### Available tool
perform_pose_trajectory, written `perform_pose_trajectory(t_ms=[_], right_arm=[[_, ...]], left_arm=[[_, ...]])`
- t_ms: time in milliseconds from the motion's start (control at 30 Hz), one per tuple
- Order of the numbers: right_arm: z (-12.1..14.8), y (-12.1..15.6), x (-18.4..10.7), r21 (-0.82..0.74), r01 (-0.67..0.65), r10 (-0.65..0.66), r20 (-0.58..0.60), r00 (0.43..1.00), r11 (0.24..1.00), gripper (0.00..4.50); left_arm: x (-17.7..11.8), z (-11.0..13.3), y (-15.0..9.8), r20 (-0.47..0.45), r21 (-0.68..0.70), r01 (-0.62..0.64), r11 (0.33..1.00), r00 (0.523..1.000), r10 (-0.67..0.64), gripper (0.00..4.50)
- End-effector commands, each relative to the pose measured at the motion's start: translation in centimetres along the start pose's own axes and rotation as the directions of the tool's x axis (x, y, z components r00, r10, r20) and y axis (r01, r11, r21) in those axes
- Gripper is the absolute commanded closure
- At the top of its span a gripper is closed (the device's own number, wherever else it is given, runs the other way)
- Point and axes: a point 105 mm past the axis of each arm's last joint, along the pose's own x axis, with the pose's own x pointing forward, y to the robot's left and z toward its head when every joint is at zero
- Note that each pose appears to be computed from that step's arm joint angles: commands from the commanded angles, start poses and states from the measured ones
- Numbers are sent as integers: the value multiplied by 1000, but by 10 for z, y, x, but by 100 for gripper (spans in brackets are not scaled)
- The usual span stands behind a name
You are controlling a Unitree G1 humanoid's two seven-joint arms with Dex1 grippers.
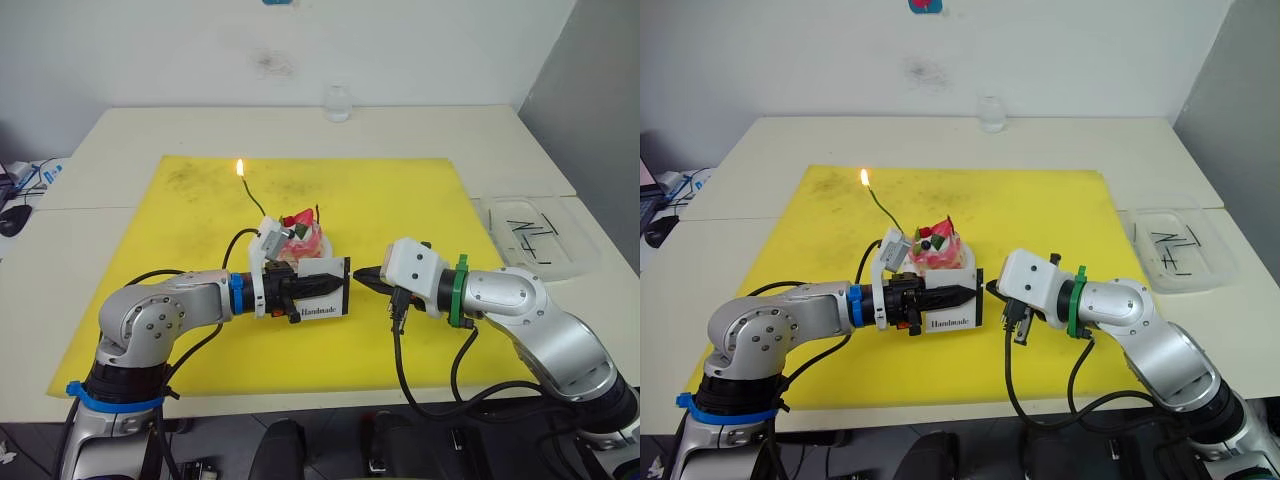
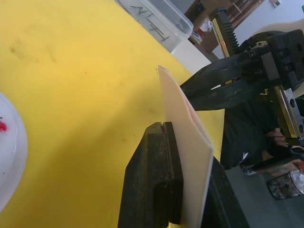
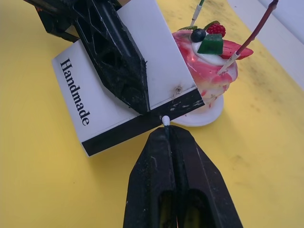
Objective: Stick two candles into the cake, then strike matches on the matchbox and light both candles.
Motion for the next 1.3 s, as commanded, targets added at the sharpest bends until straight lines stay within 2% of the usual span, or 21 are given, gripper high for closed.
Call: perform_pose_trajectory(t_ms=[33, 433, 500, 600, 667, 800, 967, 1300], right_arm=[[8, -4, 0, -41, 21, -20, 20, 1000, 999, 449], [7, -4, 10, -53, 22, -21, 17, 1000, 998, 449], [7, -9, 11, -49, 55, -54, 21, 998, 997, 449], [0, -35, 3, -56, 192, -193, -10, 981, 980, 449], [-2, -45, -2, -59, 233, -235, -17, 972, 971, 449], [0, -62, -20, -61, 319, -320, -13, 947, 946, 449], [9, -60, -19, -46, 313, -312, 22, 950, 949, 449], [56, -67, 14, -86, 288, -272, 163, 948, 954, 449]], left_arm=[[3, 7, -10, 19, 44, 44, 998, 999, -44, 450], [7, 8, -18, 15, 59, 83, 995, 996, -84, 450], [6, 8, -22, 12, 64, 102, 993, 995, -103, 450], [-4, 6, -28, -6, 59, 112, 992, 994, -112, 450], [-10, 4, -29, -20, 56, 103, 993, 995, -102, 450], [-37, -3, -16, -41, 30, -3, 1000, 999, 4, 450], [-42, -5, -12, -33, 23, -39, 999, 999, 40, 450], [-43, -16, -2, -32, -7, -82, 997, 996, 82, 450]])
